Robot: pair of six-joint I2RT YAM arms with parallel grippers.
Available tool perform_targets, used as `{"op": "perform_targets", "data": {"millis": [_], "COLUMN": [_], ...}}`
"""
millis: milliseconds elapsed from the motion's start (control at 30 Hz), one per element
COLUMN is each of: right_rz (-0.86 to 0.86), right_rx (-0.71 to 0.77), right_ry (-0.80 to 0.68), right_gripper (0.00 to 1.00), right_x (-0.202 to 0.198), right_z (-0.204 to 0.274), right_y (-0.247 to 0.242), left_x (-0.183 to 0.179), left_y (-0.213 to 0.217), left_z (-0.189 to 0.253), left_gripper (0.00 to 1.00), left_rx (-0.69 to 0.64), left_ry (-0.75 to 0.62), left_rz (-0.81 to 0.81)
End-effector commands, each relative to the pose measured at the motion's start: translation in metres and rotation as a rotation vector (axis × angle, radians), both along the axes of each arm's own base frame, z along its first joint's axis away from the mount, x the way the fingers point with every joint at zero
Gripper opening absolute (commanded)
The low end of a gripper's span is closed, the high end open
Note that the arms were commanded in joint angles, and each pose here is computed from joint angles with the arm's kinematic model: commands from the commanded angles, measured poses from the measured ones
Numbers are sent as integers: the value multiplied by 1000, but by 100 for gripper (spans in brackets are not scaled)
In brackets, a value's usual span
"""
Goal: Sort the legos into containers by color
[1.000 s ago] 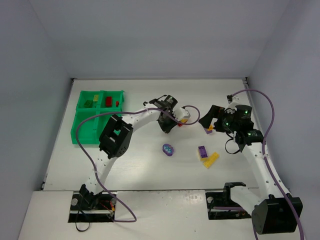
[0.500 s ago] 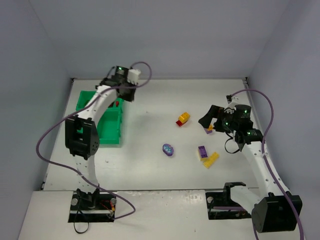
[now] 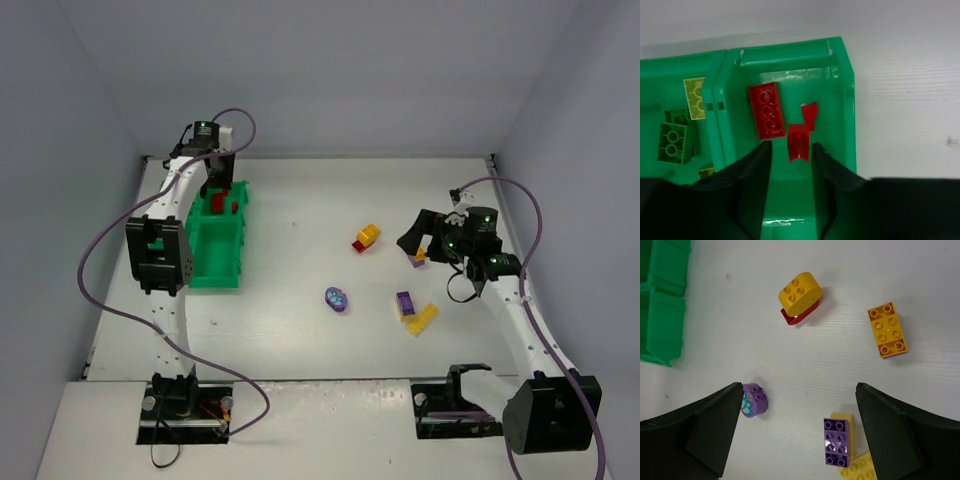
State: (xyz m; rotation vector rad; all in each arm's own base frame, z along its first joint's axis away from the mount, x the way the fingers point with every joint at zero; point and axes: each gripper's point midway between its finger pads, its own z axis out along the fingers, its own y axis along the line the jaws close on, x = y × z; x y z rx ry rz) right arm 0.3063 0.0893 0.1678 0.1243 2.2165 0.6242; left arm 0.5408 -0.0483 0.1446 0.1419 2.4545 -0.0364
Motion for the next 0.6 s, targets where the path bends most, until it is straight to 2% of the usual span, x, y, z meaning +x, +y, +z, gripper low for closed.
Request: {"op": "perform_targets", "data": {"millis": [0,33,100,300,433,500,567], "right_rz": [-23,-25,-33,-18,20,70,117], "right_rx": [-44,-50,-65,-120,-221,-308,-357], "right_ry": [-108,-106,-104,-112,-79,-69,-61], "right_gripper": [91,91,91,89,88,88,89], "right_x": [21,22,25,43,62,71,76], "right_z": [24,24,23,28,19,12,6], "right_y": [-9,-9,-12,-12,-2,17,32], "left_x": [8,8,9,0,-17,-29,-43], "left_y": [7,7,8,5,-10,-19,-26], "left_z": [42,45,50,63,86,100,118], "left_gripper": [34,41,47,53,59,67,70], "left_rx": [10,9,8,-20,-119,-176,-220], "left_ry": [-88,-93,-103,-112,-135,-147,-168], "left_rz": [50,50,54,64,56,73,86]}}
